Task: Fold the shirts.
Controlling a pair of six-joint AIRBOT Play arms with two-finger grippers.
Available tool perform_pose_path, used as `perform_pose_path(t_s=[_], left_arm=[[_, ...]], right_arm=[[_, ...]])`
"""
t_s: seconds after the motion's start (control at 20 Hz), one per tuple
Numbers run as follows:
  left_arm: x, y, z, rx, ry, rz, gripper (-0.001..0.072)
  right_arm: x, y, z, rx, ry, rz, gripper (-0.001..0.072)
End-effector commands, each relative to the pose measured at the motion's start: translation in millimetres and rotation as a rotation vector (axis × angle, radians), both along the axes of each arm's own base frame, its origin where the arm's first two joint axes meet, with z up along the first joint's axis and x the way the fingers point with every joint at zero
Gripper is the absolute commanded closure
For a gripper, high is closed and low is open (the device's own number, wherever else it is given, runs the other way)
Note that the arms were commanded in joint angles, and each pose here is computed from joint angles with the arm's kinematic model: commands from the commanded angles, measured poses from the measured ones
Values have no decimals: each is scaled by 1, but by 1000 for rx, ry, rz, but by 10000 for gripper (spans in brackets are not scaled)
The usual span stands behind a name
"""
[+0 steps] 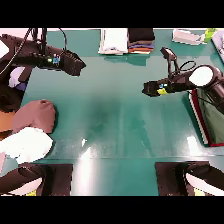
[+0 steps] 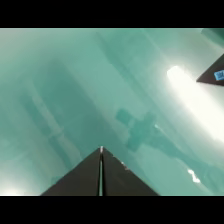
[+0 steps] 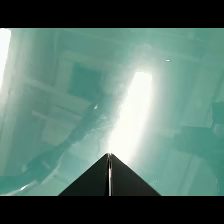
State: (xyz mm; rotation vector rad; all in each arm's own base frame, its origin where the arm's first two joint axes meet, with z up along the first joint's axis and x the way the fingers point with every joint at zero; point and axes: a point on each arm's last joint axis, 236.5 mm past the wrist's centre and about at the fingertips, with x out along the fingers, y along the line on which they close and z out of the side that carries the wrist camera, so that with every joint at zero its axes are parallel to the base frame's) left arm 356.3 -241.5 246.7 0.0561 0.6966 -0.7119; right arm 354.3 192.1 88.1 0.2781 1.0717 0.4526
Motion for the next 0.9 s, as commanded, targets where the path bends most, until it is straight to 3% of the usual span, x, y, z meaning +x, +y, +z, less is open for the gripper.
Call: perform_pose_path(t_s=[0.0, 0.2, 0.35, 0.4, 0.45, 0.5, 0.85], left_arm=[[17, 23, 4, 43, -55, 73, 676], [16, 176, -41, 303, 154, 420, 675], [-5, 252, -98, 376, 363, 587, 673], [-13, 265, -122, 386, 425, 610, 520], [-19, 274, -149, 393, 479, 628, 143], [-22, 280, -175, 394, 510, 645, 110], [-39, 290, -282, 430, 601, 647, 109]], right_arm=[[-2, 0, -1, -3, 9, 5, 691], [-6, 0, -3, -8, 24, 12, 691], [-5, 0, -3, -7, 21, 11, 691], [-5, 0, -3, -7, 21, 10, 691], [-5, 0, -3, -7, 22, 11, 691], [-5, 0, -3, -7, 23, 11, 691], [-5, 0, -3, -7, 23, 11, 691]])
